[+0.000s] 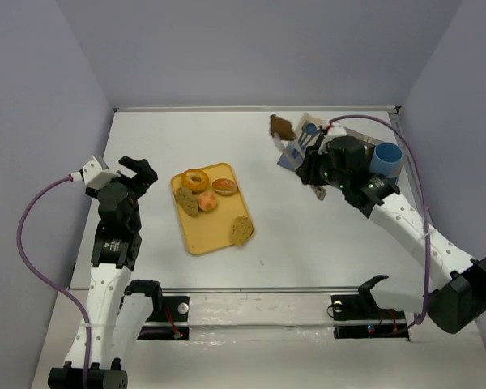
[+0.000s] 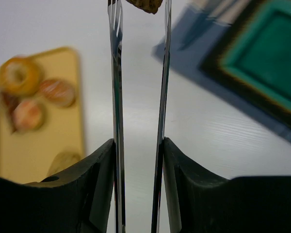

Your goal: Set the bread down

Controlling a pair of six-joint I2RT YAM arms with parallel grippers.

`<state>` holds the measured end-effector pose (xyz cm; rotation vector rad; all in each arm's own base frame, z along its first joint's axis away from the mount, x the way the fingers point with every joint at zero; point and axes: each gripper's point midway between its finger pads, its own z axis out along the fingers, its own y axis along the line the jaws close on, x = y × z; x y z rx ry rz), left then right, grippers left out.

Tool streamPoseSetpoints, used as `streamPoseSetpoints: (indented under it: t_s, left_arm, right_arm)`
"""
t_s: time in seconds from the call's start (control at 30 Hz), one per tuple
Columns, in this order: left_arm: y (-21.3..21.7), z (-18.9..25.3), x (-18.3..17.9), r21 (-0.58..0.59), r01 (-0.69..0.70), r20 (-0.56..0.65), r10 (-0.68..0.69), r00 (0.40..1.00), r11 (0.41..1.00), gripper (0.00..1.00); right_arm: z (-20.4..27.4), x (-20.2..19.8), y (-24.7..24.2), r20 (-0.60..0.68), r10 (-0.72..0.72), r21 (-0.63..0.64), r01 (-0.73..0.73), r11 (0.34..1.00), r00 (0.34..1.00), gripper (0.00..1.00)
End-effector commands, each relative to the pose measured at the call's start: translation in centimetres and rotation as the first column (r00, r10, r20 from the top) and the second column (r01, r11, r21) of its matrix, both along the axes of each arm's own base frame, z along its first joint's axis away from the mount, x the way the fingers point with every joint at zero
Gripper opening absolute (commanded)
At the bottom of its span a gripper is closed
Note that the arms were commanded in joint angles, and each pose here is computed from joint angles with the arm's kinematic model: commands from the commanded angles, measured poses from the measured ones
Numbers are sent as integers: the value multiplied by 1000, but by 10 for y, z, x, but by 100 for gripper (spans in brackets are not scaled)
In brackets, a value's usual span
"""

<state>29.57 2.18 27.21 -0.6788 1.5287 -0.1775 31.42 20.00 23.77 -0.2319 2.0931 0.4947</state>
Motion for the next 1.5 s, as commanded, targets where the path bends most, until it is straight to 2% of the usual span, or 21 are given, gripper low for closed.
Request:
streamPoseSetpoints:
  t_s: [0.0, 0.07, 0.1, 0.13, 0.2, 0.37, 0.5, 0.63, 0.8, 0.93, 1.03, 1.07, 1.13, 1.2, 1.23, 1.37, 1.47]
  left_arm:
    - [7, 7, -1, -2, -36, 34, 36, 999, 999, 99]
    - [7, 4, -2, -6, -38, 31, 38, 999, 999, 99]
    - [7, 4, -2, -6, -39, 31, 39, 999, 999, 99]
    - [7, 4, -2, -4, -39, 30, 39, 999, 999, 99]
    - [8, 4, -2, -5, -44, 29, 44, 999, 999, 99]
    - [8, 3, -1, -2, -45, 24, 45, 999, 999, 99]
    - [9, 2, -1, -1, -48, 19, 48, 999, 999, 99]
    - [9, 2, 0, -1, -50, 18, 50, 999, 999, 99]
    - [9, 2, 0, 1, -50, 17, 50, 999, 999, 99]
    - [8, 3, 0, 0, -44, 20, 44, 999, 999, 99]
    - [8, 3, -1, -3, -44, 23, 44, 999, 999, 99]
    - [7, 4, -1, -5, -42, 26, 43, 999, 999, 99]
    - [7, 4, -1, -5, -39, 26, 39, 999, 999, 99]
    - [7, 4, -1, -6, -38, 26, 38, 999, 999, 99]
    - [6, 4, -1, -7, -35, 26, 35, 999, 999, 99]
    - [6, 5, -2, -9, -33, 30, 34, 999, 999, 99]
    - [6, 5, -2, -9, -33, 30, 34, 999, 999, 99]
  right_arm:
    - [6, 54, -91, 50, -449, -3, 450, 893, 892, 26]
    - [-3, 66, -123, 66, -560, -56, 563, 824, 826, 26]
    - [-16, 74, -144, 79, -636, -119, 641, 758, 767, 27]
    - [-24, 81, -165, 68, -676, -139, 678, 722, 734, 27]
    - [-49, 93, -172, 8, -684, -173, 675, 717, 729, 27]
    - [-82, 109, -169, -62, -653, -224, 628, 746, 754, 29]
    - [-82, 110, -166, -67, -647, -220, 621, 752, 760, 44]
    - [-70, 105, -165, -49, -626, -206, 606, 768, 778, 68]
    - [-43, 87, -159, -32, -584, -148, 574, 805, 811, 74]
    - [-26, 72, -154, -26, -555, -102, 550, 829, 832, 72]
    - [-12, 59, -122, -32, -369, -29, 368, 929, 929, 67]
    - [-6, 49, -93, -49, -203, 39, 205, 978, 978, 66]
    - [4, 30, -61, -25, -5, 77, 7, 997, 1000, 65]
    - [14, -4, -19, 6, 218, 116, -217, 969, 976, 63]
    - [15, -15, -6, 9, 274, 121, -273, 955, 962, 63]
    - [9, -60, 41, -48, 414, 142, -404, 904, 909, 63]
    - [-16, -95, 75, -192, 487, 159, -463, 872, 852, 63]
